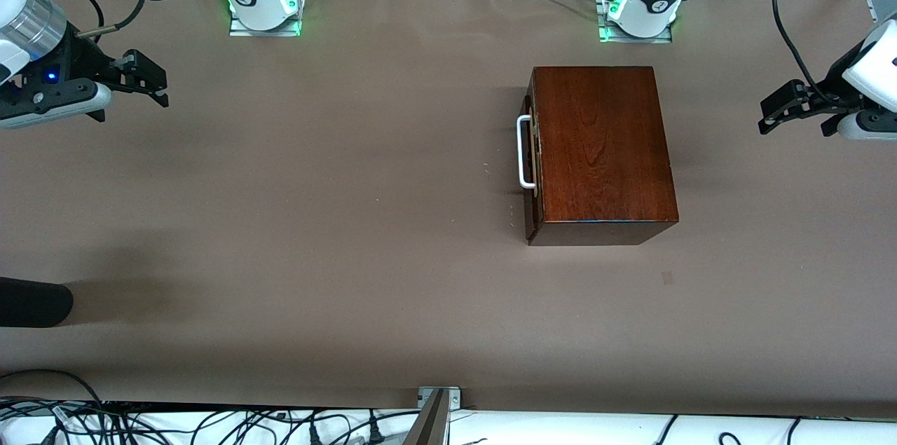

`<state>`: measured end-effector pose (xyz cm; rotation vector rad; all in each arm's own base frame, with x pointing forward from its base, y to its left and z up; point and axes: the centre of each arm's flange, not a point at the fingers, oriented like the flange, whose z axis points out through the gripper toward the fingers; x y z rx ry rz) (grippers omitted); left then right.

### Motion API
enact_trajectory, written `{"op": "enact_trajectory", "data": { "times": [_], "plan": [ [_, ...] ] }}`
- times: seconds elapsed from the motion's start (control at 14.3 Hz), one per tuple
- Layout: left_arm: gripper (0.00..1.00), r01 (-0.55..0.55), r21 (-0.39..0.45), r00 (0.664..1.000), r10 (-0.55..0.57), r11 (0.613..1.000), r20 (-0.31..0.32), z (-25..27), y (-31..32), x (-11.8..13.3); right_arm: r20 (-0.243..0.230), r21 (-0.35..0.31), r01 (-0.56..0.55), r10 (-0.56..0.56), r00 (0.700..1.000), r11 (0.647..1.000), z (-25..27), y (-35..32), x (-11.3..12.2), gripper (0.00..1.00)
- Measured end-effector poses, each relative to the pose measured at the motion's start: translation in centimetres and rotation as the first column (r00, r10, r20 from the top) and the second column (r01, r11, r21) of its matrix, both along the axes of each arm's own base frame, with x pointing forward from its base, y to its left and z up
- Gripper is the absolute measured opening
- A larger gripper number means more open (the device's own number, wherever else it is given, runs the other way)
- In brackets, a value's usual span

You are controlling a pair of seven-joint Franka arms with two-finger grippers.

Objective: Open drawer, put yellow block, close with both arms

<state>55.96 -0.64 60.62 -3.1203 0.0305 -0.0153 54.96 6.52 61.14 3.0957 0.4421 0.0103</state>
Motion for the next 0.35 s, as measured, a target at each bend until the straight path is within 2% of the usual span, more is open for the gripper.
{"op": "enact_trajectory", "data": {
  "times": [0.35],
  "plan": [
    [1.00,-0.001,0.000,1.000,0.001,1.000,-0.011,-0.47,-0.04,-0.20,0.000,0.000,0.000,0.000,1.000,1.000,0.00,0.00,0.00,1.00]
  ]
}}
